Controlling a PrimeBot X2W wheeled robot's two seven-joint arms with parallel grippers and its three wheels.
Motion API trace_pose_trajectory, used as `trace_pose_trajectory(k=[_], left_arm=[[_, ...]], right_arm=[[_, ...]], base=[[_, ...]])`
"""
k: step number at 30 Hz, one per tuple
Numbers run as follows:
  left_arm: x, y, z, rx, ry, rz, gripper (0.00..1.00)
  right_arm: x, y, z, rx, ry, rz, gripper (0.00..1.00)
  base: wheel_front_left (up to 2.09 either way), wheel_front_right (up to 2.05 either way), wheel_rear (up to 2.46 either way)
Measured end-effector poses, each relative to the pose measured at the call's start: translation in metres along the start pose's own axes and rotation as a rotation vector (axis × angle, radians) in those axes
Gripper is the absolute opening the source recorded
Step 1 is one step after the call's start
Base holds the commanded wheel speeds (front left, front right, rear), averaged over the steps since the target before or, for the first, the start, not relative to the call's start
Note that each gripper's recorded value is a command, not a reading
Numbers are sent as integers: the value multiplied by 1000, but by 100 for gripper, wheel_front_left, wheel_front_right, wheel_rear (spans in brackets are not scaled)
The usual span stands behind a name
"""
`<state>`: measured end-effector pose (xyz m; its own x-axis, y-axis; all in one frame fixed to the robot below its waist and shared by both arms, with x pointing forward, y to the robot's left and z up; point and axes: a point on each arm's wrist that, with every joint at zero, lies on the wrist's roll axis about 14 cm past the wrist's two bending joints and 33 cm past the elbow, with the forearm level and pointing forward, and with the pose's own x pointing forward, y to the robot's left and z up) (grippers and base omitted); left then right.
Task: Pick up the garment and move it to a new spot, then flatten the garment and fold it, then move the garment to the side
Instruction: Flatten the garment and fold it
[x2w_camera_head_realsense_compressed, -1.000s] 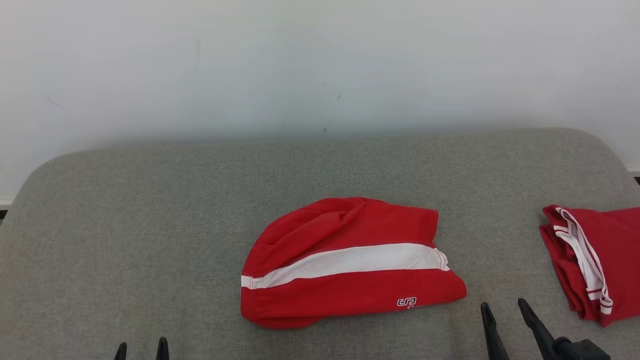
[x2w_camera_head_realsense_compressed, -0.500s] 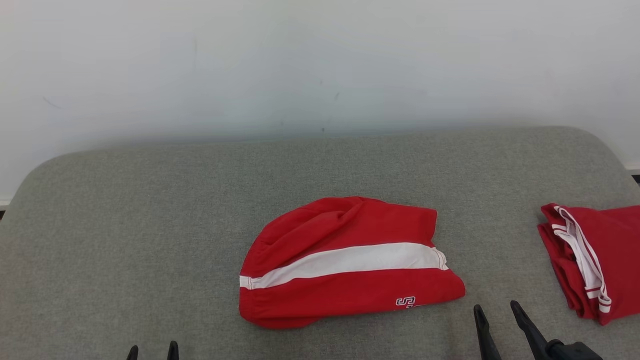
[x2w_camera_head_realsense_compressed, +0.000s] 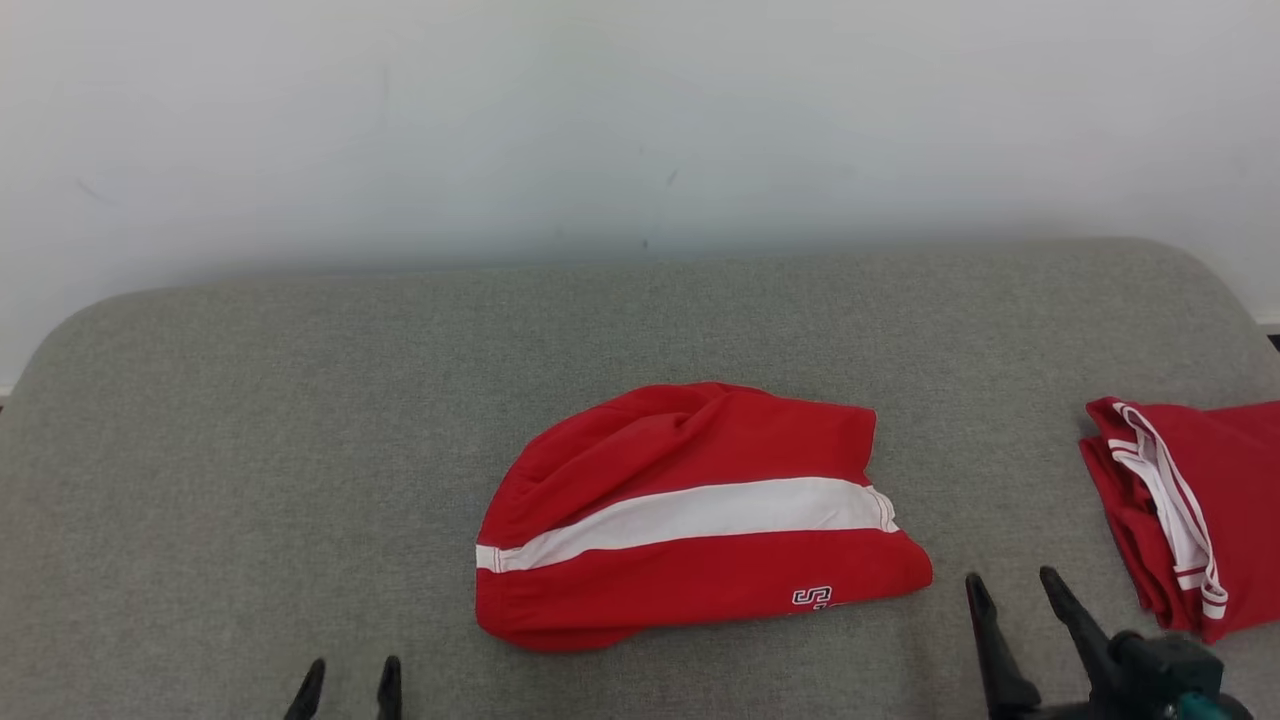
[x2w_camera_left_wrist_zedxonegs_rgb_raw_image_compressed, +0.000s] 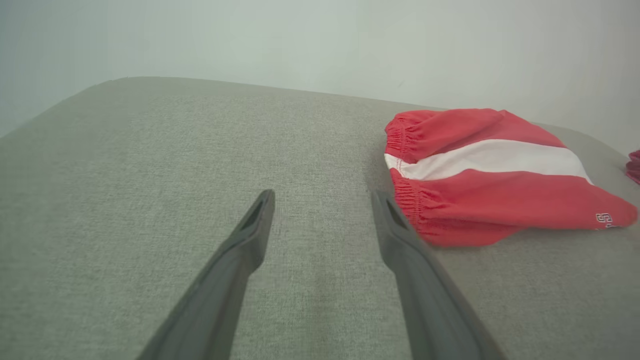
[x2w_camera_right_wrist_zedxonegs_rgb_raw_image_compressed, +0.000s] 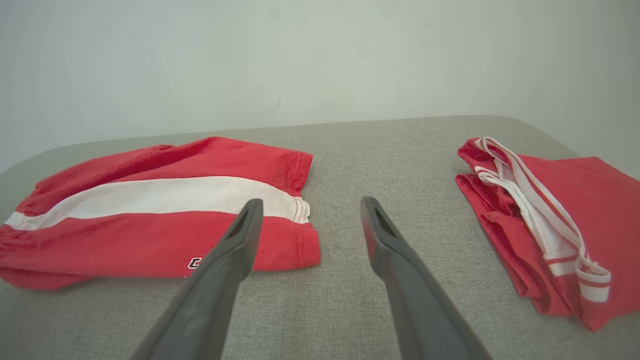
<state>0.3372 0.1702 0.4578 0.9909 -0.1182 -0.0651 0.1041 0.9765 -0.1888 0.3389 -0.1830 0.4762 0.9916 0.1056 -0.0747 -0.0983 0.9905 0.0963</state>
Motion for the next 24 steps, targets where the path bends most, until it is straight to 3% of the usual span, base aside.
trace_pose_trajectory(k=[10, 15, 24], left_arm=[[72, -34, -3, -18, 198, -148, 100], [88, -42, -27, -29, 387, -181, 100], [97, -51, -47, -53, 522, -233, 100]], right_arm=[[60, -8, 22, -49, 140, 33, 100], [84, 5, 25, -86, 176, 92, 100], [100, -1, 5, -93, 225, 104, 100]], base=[[0, 0, 0], [0, 0, 0], [0, 0, 0]])
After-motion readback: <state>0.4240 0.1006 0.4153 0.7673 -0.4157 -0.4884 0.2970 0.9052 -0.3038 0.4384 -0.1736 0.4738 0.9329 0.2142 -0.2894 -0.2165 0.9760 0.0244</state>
